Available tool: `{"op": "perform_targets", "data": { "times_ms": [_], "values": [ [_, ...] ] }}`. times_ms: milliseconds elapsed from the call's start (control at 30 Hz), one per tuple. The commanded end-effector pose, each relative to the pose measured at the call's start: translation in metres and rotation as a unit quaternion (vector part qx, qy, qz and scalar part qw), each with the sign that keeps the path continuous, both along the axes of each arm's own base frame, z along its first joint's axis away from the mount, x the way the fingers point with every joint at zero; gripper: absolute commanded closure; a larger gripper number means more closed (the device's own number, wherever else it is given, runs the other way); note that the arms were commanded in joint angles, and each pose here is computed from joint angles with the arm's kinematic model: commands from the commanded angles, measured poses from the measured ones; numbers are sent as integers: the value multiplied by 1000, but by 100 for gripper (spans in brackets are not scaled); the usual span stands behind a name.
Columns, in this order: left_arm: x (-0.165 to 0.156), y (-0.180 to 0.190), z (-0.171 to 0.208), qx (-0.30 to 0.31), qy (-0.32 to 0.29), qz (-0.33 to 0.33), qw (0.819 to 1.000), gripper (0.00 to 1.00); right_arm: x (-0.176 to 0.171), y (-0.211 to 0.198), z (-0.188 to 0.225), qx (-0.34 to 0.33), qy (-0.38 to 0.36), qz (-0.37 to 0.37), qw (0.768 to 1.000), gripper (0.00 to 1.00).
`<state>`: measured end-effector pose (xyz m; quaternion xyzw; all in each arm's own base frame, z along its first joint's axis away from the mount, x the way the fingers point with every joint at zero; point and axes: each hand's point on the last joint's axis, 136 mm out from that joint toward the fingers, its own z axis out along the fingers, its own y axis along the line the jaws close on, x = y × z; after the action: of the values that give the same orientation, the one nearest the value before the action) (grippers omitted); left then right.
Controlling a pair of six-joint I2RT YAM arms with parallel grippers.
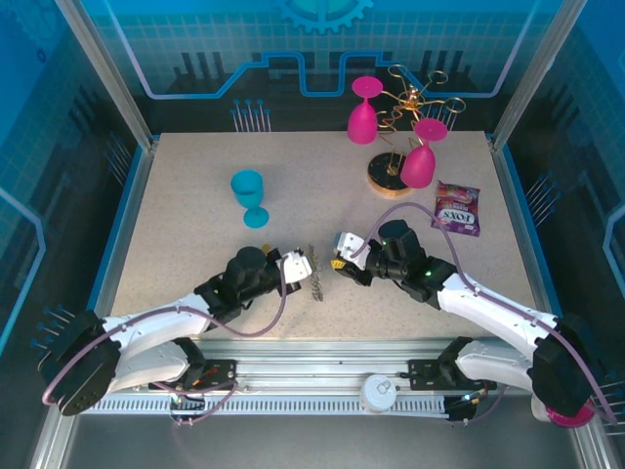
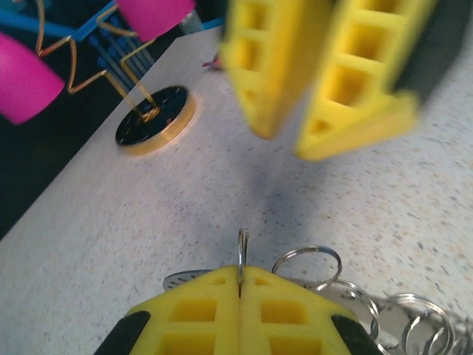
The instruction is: Put the keys on the keyring
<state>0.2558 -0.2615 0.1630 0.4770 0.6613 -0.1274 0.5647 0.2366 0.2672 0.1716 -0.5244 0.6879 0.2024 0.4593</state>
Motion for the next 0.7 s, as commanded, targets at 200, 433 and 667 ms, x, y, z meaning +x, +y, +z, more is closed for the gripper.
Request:
{"op": "perform_targets", "data": {
  "times_ms": [200, 433, 667],
  "values": [
    [45, 36, 31, -158, 163, 231, 946, 100, -33, 23, -11, -2, 113, -57, 992, 75],
    [27, 116, 43, -143, 180, 381, 896, 100, -22, 21, -14, -6, 104, -89, 991, 73],
    [10, 198, 57, -148, 142, 487, 849, 100, 2, 57, -17, -59, 34, 2, 998, 72]
  ]
}}
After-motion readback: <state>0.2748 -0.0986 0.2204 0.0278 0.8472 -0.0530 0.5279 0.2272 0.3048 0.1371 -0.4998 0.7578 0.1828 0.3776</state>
